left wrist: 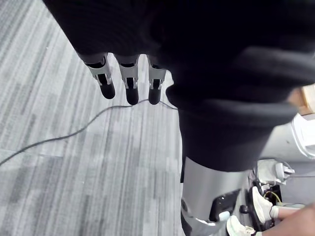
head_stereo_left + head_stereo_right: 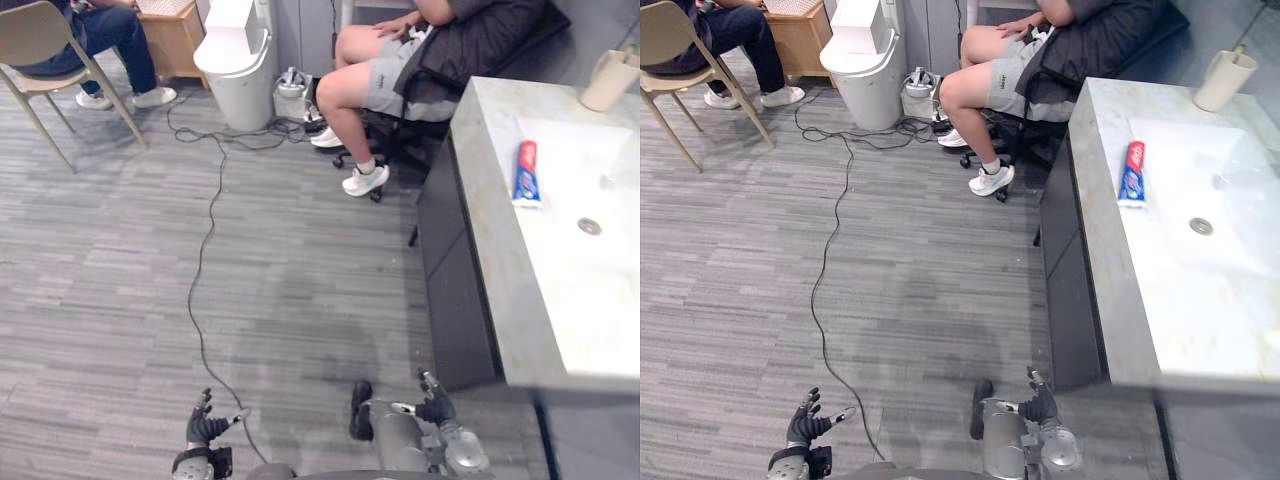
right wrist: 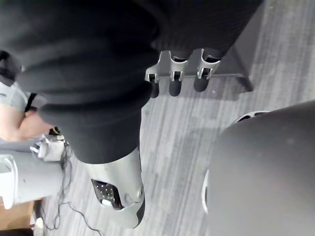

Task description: Organize washtable

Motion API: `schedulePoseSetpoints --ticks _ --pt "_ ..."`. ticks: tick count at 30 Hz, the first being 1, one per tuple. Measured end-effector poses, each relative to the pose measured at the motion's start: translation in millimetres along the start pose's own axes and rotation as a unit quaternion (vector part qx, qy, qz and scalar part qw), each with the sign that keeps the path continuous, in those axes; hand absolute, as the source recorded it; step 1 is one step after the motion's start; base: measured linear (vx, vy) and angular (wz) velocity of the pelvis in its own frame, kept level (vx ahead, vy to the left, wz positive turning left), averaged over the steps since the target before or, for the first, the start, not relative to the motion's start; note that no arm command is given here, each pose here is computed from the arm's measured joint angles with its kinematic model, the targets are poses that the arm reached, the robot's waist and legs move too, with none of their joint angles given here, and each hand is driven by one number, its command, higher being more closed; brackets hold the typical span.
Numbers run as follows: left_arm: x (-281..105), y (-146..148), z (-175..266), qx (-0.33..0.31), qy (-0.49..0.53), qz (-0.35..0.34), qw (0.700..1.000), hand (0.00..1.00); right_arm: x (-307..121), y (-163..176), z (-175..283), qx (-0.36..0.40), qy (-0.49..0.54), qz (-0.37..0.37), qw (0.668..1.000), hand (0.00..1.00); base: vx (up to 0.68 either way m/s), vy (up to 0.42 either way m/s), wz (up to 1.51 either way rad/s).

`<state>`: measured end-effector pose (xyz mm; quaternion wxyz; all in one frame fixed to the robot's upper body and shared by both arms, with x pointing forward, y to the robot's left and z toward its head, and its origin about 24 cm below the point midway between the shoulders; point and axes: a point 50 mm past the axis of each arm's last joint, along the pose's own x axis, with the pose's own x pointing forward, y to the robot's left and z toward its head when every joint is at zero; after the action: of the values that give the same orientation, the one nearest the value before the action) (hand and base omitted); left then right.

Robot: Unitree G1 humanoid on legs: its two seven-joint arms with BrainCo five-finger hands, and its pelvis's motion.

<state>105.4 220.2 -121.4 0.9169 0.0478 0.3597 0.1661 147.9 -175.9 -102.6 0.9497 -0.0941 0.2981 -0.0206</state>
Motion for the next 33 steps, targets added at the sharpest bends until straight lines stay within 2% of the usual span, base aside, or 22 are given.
schedulePoseSetpoints --ticks 5,9,14,20,23,28,33 --pt "-0.4 -2.8 11.7 -0.001 -0.028 -0.01 1.0 0.0 0.4 8.8 13.0 0.027 -0.026 0.0 0.999 0.0 0.72 -0.057 -1.24" --pt "-5.3 -20.3 17.2 -0.027 -0.042 -0.024 0.998 0.0 -13.2 -8.6 -5.4 0.016 -0.001 -0.024 1.0 0.0 0.88 0.428 -1.87" --pt "-2.2 -5.2 32.0 -0.016 -0.074 0.0 0.997 0.0 -17.6 8.3 -2.7 0.039 -0.006 -0.014 0.999 0.0 0.44 0.353 -1.43" --pt "6.3 14.6 39.7 0.008 -0.083 0.018 0.996 0.0 8.4 12.7 5.7 0.033 0.002 0.0 0.999 0.0 0.22 0.201 -1.82" --pt "14.8 26.4 34.4 0.013 -0.055 0.037 0.998 0.0 13.8 -0.7 -0.4 0.028 0.022 -0.017 0.999 0.0 0.2 -0.019 -1.12" --pt "12.7 11.6 30.3 -0.007 -0.047 0.023 0.999 0.0 0.7 -41.4 -27.8 0.01 0.071 -0.066 0.995 0.0 0.16 -0.045 -0.8" --pt "8.6 6.4 22.2 -0.017 -0.034 0.013 0.999 0.0 -2.9 -48.5 -38.7 0.04 0.098 -0.088 0.99 0.0 0.16 -0.01 -1.03"
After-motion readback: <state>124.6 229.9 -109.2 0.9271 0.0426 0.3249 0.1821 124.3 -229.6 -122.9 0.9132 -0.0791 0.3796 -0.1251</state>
